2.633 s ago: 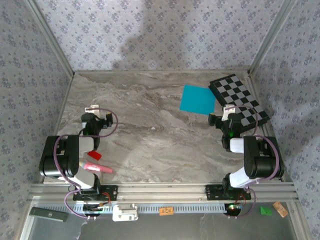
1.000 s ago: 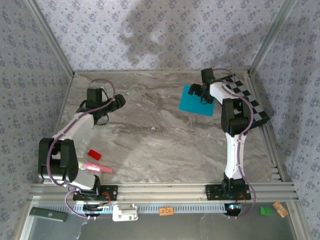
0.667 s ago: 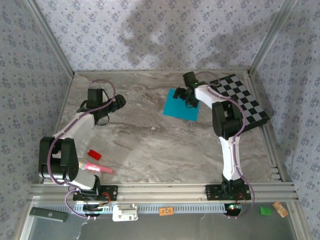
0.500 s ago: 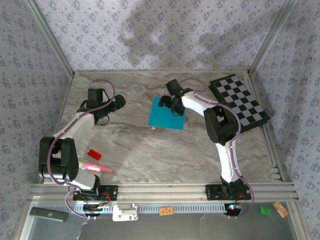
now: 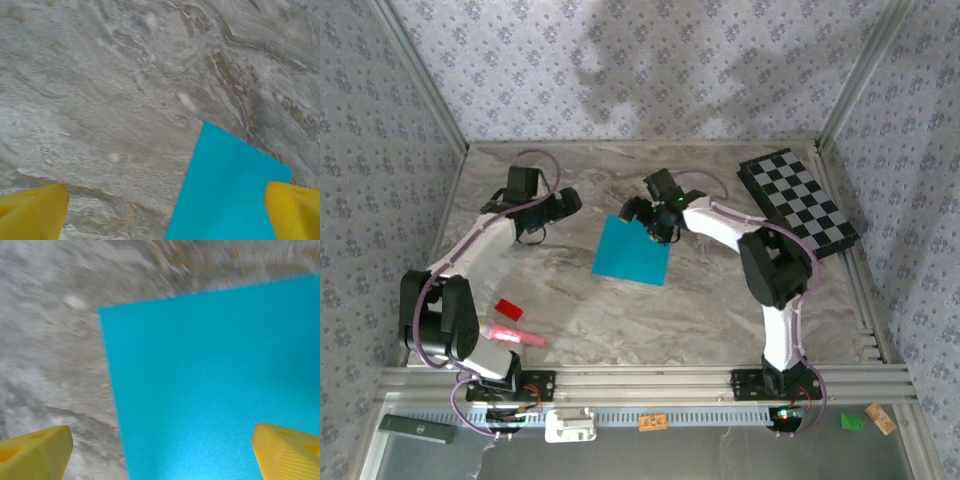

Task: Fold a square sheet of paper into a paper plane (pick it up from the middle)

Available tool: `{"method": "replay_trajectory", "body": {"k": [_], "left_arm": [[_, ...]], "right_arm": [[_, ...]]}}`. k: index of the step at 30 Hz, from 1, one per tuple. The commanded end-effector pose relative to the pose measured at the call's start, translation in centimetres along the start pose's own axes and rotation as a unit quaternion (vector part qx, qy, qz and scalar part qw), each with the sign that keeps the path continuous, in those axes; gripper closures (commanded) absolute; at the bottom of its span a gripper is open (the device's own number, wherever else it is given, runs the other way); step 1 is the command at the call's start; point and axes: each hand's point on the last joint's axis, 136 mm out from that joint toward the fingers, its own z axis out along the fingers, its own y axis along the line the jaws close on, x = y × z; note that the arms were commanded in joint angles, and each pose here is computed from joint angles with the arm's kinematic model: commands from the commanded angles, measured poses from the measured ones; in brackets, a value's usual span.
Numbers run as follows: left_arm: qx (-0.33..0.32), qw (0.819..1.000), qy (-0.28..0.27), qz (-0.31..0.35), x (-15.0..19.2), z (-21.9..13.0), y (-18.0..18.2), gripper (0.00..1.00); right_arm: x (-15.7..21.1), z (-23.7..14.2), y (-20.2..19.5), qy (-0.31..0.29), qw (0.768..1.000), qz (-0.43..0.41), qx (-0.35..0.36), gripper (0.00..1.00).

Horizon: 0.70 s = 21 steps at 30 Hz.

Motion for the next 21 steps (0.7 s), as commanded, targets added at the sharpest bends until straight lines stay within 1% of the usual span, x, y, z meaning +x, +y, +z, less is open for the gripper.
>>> {"method": "replay_trajectory", "body": {"k": [1,2,4,7,10,11,12,14,17,21], "left_arm": [[-0.051,0.997,0.050,0.036,2.7,0.7,-0.5,0.00],[-0.054,0.995,0.060,0.054,3.3,1.1,-1.2,0.00],[-0.062,0.991,0.085,0.083,4.8,2.1,-2.4,0.00],[-0.069,0.981,0.132,0.128,7.4,3.5,-4.5,0.00],[-0.087,0.962,0.180,0.184,10.2,4.9,-6.1,0.00],[-0.092,0.958,0.189,0.198,10.7,5.3,-6.6,0.00],[-0.100,0.952,0.197,0.213,11.2,5.7,-7.0,0.01],[-0.114,0.941,0.212,0.238,12.1,6.6,-7.7,0.03],[-0.121,0.931,0.230,0.256,13.0,7.9,-8.7,0.07],[-0.121,0.925,0.259,0.251,14.2,9.5,-9.4,0.12]], "right_arm": [[-3.8,-5.1,1.0,-0.082,0.995,-0.056,-0.029,0.02],[-4.4,-5.7,-0.2,-0.095,0.993,-0.064,-0.017,0.00],[-5.9,-6.9,-2.5,-0.122,0.990,-0.075,0.004,0.00],[-7.2,-8.3,-6.2,-0.139,0.986,-0.085,0.047,0.00],[-8.2,-9.5,-9.0,-0.146,0.983,-0.086,0.076,0.00],[-8.7,-9.9,-9.3,-0.153,0.982,-0.085,0.077,0.00],[-8.2,-9.7,-11.2,-0.145,0.982,-0.075,0.092,0.00],[-8.6,-10.1,-12.7,-0.147,0.983,-0.059,0.097,0.00],[-9.0,-10.3,-14.2,-0.146,0.983,-0.042,0.100,0.00],[-9.1,-10.3,-15.1,-0.142,0.984,-0.032,0.100,0.00]]}}
